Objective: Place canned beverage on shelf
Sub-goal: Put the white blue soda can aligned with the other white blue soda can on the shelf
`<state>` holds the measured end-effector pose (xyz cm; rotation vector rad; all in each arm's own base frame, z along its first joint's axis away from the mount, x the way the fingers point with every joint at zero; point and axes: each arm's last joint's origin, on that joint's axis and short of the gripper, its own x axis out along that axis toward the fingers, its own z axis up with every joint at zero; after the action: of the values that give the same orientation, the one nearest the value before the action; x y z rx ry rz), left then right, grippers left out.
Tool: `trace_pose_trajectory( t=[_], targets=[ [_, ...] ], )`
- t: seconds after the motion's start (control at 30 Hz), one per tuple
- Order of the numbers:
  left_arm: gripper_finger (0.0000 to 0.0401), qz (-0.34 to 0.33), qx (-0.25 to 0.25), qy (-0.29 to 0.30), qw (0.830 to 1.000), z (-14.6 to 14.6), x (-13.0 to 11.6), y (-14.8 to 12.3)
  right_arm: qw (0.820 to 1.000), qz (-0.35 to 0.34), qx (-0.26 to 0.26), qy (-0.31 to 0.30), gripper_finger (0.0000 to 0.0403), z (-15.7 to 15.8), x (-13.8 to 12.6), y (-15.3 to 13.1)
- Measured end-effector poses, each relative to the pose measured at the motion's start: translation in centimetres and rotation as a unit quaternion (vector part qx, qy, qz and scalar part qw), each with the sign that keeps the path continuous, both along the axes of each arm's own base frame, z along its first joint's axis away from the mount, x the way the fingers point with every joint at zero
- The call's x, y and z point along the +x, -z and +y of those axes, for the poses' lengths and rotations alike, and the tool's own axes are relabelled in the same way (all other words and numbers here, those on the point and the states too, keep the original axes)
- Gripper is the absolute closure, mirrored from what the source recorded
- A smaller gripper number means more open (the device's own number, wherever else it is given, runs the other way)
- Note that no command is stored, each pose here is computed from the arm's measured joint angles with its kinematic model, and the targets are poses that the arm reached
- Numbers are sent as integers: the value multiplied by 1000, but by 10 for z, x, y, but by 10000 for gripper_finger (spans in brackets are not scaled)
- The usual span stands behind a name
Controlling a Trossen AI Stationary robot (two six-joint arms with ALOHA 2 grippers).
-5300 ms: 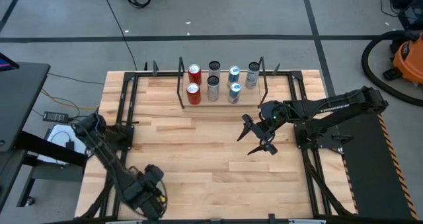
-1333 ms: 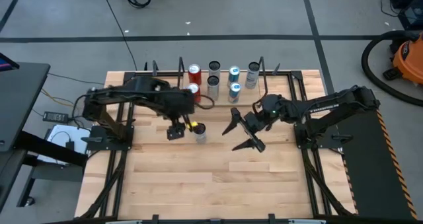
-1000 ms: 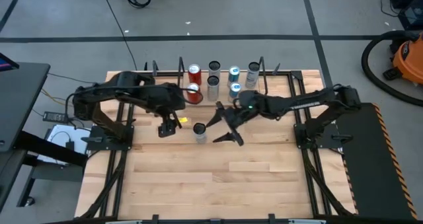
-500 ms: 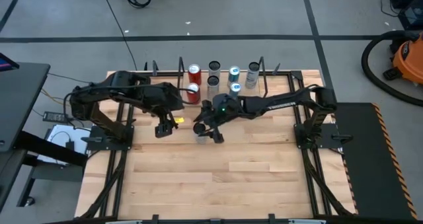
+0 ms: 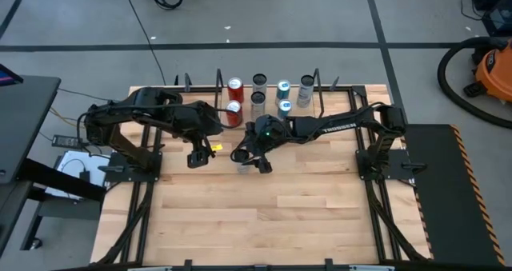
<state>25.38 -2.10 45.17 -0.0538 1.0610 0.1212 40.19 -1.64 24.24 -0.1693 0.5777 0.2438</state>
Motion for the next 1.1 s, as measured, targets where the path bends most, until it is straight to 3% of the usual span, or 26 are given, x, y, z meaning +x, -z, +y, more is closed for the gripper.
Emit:
trace_pose_trajectory(
  t=[0.9, 1.1],
  targets=[
    [86, -1, 0, 0, 1000, 0, 0, 0, 1000, -4, 20, 12, 81, 1, -1, 8],
    [86, -1, 0, 0, 1000, 0, 1, 0, 999, 17, 26, 17, 81, 1, 6, 26]
  ],
)
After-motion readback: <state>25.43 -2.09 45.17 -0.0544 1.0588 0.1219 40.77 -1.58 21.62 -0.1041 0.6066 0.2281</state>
